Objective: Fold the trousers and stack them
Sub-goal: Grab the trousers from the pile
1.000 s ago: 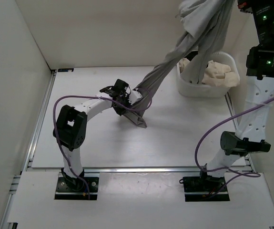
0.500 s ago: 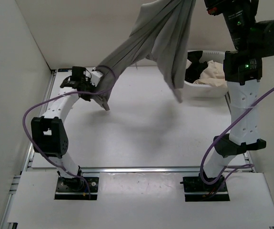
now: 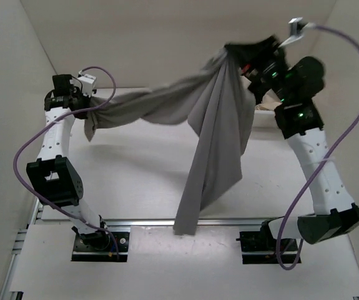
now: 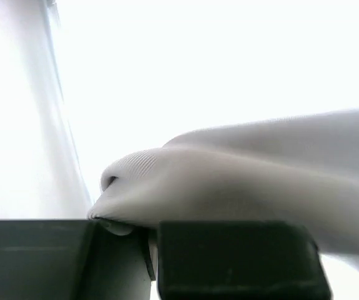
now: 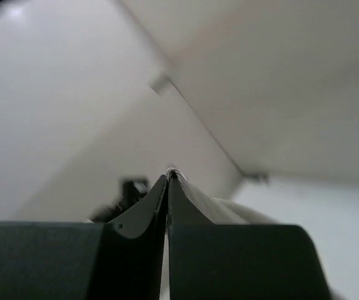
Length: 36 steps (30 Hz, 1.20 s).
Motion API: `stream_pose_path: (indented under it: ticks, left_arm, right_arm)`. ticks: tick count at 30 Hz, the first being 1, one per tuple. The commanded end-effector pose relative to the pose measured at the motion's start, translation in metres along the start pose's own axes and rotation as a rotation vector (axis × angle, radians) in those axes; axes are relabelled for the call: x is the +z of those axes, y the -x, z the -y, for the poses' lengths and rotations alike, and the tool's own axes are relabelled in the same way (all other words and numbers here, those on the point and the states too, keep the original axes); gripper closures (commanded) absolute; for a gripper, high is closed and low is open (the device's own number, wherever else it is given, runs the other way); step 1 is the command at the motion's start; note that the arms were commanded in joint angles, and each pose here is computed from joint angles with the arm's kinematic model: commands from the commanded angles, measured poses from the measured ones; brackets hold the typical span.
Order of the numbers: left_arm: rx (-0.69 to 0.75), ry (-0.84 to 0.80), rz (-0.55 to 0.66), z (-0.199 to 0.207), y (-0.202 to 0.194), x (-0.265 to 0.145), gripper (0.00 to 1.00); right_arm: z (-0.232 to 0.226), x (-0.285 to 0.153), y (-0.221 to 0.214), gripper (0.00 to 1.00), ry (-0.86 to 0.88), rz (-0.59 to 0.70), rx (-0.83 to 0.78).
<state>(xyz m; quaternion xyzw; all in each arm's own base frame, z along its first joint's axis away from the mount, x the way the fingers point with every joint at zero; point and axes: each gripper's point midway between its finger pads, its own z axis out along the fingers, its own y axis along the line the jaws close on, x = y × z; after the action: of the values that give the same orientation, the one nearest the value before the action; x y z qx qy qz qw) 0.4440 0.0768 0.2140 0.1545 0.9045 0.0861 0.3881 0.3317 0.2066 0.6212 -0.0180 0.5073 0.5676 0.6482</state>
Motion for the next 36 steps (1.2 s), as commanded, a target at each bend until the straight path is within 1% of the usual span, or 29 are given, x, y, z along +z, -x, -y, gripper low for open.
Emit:
stream_pose_path:
  ticks: [1,4,5,6,7,8,9,10,11,12,15,16,17,19,20,21,22,23,24,25,26,27,28,29,30,31,33,34,36]
  left_arm:
    - [0.0,0.066,-0.019,-0.029,0.009,-0.003,0.86]
    - [0.0,0.071,-0.029,-0.042,0.02,-0.005,0.86]
    - [0.003,0.078,0.003,-0.05,0.038,-0.005,0.86]
    - [-0.007,0.083,0.013,-0.053,0.046,-0.008,0.86]
    - [-0.018,0.08,0.027,-0.054,0.053,-0.01,0.86]
    - [-0.016,0.083,0.057,-0.058,0.066,-0.018,0.86]
    - [-0.014,0.091,0.072,-0.06,0.071,-0.022,0.86]
    - [-0.014,0.091,0.072,-0.06,0.071,-0.022,0.86]
    - [-0.003,0.082,0.076,-0.059,0.073,-0.025,0.86]
    - [-0.001,0.089,0.09,-0.059,0.076,-0.034,0.86]
    - [0.024,0.098,0.088,-0.062,0.07,-0.044,0.86]
    - [0.027,0.105,0.085,-0.066,0.068,-0.045,0.86]
    - [0.028,0.088,0.096,-0.061,0.069,-0.048,0.86]
    - [0.01,0.088,0.102,-0.069,0.063,-0.054,0.86]
    - [0.005,0.082,0.108,-0.069,0.061,-0.058,0.86]
    - [0.011,0.051,0.107,-0.066,0.054,-0.056,0.86]
    - [0.028,0.04,0.115,-0.062,0.053,-0.061,0.86]
    - [0.049,0.022,0.111,-0.057,0.049,-0.061,0.86]
    - [0.103,-0.006,0.111,-0.047,0.047,-0.061,0.86]
    - [0.119,-0.033,0.091,-0.037,0.033,-0.061,0.86]
    - [0.145,-0.053,0.079,-0.028,0.027,-0.06,0.86]
    - [0.183,-0.071,0.07,-0.023,0.02,-0.059,0.86]
    - [0.199,-0.114,0.047,-0.006,0.004,-0.056,0.86]
    - [0.212,-0.141,0.037,0.003,-0.004,-0.055,0.86]
    - [0.22,-0.155,0.018,0.009,-0.015,-0.054,0.86]
    - [0.215,-0.204,-0.026,0.024,-0.039,-0.046,0.86]
    - [0.228,-0.234,-0.052,0.039,-0.057,-0.048,0.86]
    - [0.248,-0.249,-0.076,0.047,-0.068,-0.047,0.86]
    - [0.235,-0.28,-0.148,0.062,-0.103,-0.048,0.86]
  right_arm:
    - [0.097,-0.038,-0.089,1.0,-0.343,-0.182,-0.042]
    - [0.113,-0.026,-0.125,1.0,-0.36,-0.28,-0.104]
    - [0.113,-0.017,-0.129,1.0,-0.352,-0.285,-0.119]
    - [0.121,-0.002,-0.151,1.0,-0.352,-0.323,-0.115]
    - [0.103,0.016,-0.138,1.0,-0.302,-0.291,-0.137]
    - [0.087,0.03,-0.14,1.0,-0.247,-0.273,-0.137]
    - [0.09,0.044,-0.15,1.0,-0.234,-0.278,-0.133]
    - [0.067,0.059,-0.13,1.0,-0.176,-0.224,-0.153]
    - [0.054,0.067,-0.128,1.0,-0.15,-0.208,-0.152]
    - [0.057,0.074,-0.127,1.0,-0.154,-0.195,-0.155]
    - [0.024,0.081,-0.106,1.0,-0.097,-0.13,-0.159]
    - [0.02,0.078,-0.109,1.0,-0.104,-0.137,-0.153]
    - [0.029,0.066,-0.109,1.0,-0.159,-0.136,-0.154]
    - [0.047,0.044,-0.121,1.0,-0.243,-0.154,-0.119]
    - [0.039,0.022,-0.109,1.0,-0.261,-0.121,-0.105]
    - [0.092,-0.008,-0.153,1.0,-0.422,-0.179,-0.06]
    - [0.112,-0.033,-0.17,1.0,-0.506,-0.205,-0.031]
    - [0.117,-0.062,-0.172,1.0,-0.573,-0.21,-0.003]
    - [0.153,-0.105,-0.212,1.0,-0.727,-0.285,0.057]
    - [0.178,-0.152,-0.233,0.88,-0.883,-0.372,0.06]
    - [0.185,-0.182,-0.232,0.73,-0.957,-0.372,0.04]
    - [0.21,-0.232,-0.257,0.52,-1.08,-0.454,0.01]
    - [0.217,-0.272,-0.259,0.23,-1.173,-0.506,-0.015]
    - [0.222,-0.296,-0.265,0.16,-1.226,-0.544,-0.033]
    - [0.228,-0.322,-0.271,0.13,-1.277,-0.597,-0.074]
    - [0.23,-0.33,-0.264,0.12,-1.286,-0.62,-0.131]
    - [0.226,-0.324,-0.262,0.12,-1.207,-0.655,-0.184]
    - [0.218,-0.305,-0.261,0.12,-1.108,-0.703,-0.251]
    - [0.207,-0.272,-0.27,0.13,-0.967,-0.753,-0.281]
